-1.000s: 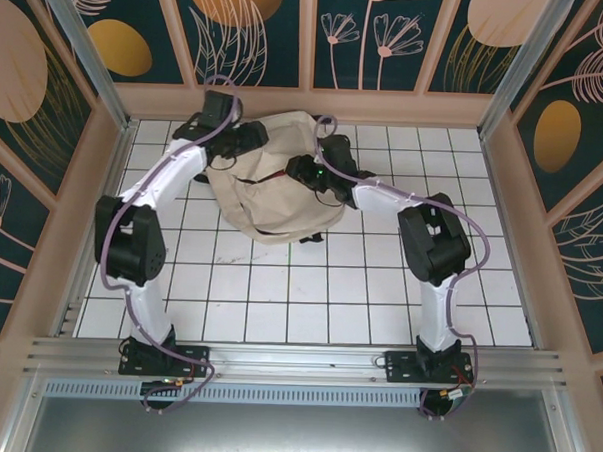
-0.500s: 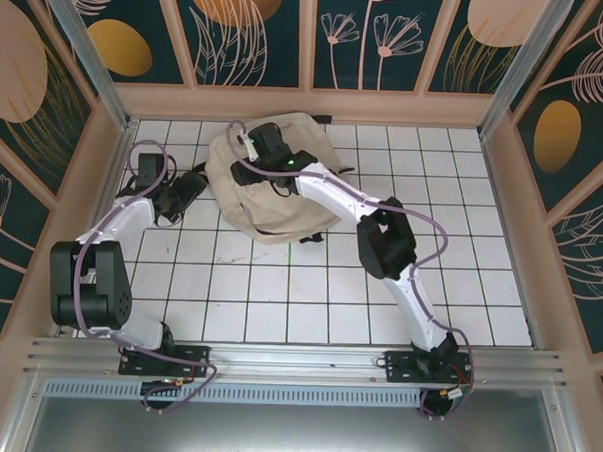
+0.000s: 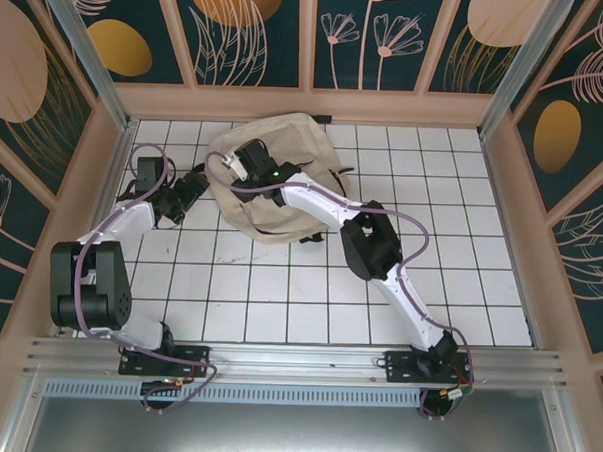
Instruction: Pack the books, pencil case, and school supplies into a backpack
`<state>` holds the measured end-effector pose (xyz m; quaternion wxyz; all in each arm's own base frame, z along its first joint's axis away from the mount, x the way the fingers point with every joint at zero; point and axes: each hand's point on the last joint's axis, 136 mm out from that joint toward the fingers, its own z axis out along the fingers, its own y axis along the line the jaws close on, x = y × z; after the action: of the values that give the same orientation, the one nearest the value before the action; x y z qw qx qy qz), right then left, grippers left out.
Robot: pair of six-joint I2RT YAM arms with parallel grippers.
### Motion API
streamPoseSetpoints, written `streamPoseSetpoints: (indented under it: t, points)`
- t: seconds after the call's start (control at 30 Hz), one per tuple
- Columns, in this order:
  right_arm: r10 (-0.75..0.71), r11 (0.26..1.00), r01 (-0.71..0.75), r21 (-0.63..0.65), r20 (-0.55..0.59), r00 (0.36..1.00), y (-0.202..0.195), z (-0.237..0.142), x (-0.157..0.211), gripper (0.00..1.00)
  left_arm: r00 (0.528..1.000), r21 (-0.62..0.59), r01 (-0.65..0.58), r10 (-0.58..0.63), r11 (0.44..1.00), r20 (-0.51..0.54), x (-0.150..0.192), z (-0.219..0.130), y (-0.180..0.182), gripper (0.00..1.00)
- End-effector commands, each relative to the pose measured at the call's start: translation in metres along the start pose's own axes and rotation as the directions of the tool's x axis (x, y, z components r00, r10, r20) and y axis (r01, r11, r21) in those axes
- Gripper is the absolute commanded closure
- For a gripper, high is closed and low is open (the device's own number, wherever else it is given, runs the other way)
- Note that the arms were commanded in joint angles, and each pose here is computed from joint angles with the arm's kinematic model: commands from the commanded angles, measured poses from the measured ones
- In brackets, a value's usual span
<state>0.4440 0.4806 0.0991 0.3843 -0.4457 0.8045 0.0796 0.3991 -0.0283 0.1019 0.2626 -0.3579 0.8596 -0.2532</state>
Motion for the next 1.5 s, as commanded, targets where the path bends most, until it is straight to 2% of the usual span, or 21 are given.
streamPoseSetpoints:
  t: [0.0,0.07,0.17,0.37,0.4,0.5,0.6,0.73,0.87,1.0,1.17,1.23,1.4,1.47]
  points:
    - [-0.061,0.997,0.061,-0.049,0.014,0.998,0.018,-0.003,-0.004,0.37,1.000,-0.003,0.021,-0.021,1.000,-0.013,0.002,0.006,0.007,0.19]
    - [-0.093,0.996,0.093,-0.004,0.000,0.996,0.016,0.002,0.002,0.38,1.000,-0.010,0.028,-0.028,1.000,-0.007,0.001,0.006,0.009,0.19]
    - [-0.120,0.985,0.118,0.128,0.005,0.993,0.002,0.001,-0.001,0.39,0.999,-0.029,0.046,-0.046,0.999,0.009,-0.002,0.005,0.015,0.19]
    - [-0.035,0.931,0.014,0.366,0.051,0.998,-0.046,-0.026,-0.031,0.42,0.999,-0.014,0.046,-0.046,0.999,-0.001,0.000,0.007,0.018,0.22]
    - [-0.008,0.938,-0.011,0.348,0.053,0.999,-0.049,-0.029,-0.031,0.42,0.999,0.005,0.040,-0.040,0.999,-0.017,0.002,0.009,0.015,0.23]
    - [0.054,0.986,-0.064,0.154,0.070,0.996,-0.030,-0.039,-0.033,0.42,0.999,0.082,-0.006,0.009,0.997,-0.046,0.004,0.016,0.002,0.24]
    - [0.083,0.996,-0.086,0.030,0.097,0.992,-0.010,-0.052,-0.035,0.42,0.995,0.184,-0.049,0.064,0.982,-0.080,0.005,0.026,-0.016,0.25]
    - [0.139,0.990,-0.137,-0.028,0.111,0.984,-0.005,-0.064,-0.038,0.41,0.993,0.206,-0.074,0.092,0.976,-0.080,0.000,0.041,-0.022,0.32]
    - [0.176,0.983,-0.169,-0.074,0.116,0.977,-0.001,-0.073,-0.041,0.39,0.982,0.171,-0.084,0.110,0.982,-0.152,0.014,0.067,-0.013,0.39]
    - [0.207,0.976,-0.197,-0.089,0.125,0.970,-0.004,-0.078,-0.043,0.39,0.977,0.196,-0.114,0.145,0.974,-0.154,0.015,0.078,-0.029,0.52]
    - [0.231,0.967,-0.213,-0.139,0.133,0.964,-0.002,-0.085,-0.047,0.39,0.971,0.177,-0.111,0.144,0.978,-0.189,0.024,0.094,-0.025,0.62]
    - [0.229,0.967,-0.210,-0.147,0.130,0.965,-0.002,-0.087,-0.047,0.39,0.969,0.177,-0.114,0.149,0.978,-0.197,0.026,0.096,-0.024,0.70]
    - [0.206,0.961,-0.184,-0.207,0.088,0.975,0.007,-0.082,-0.037,0.40,0.966,0.213,-0.138,0.179,0.967,-0.186,0.033,0.078,-0.036,1.00]
    - [0.194,0.959,-0.176,-0.221,0.065,0.979,0.011,-0.077,-0.033,0.41,0.965,0.226,-0.144,0.188,0.963,-0.185,0.039,0.067,-0.040,1.00]
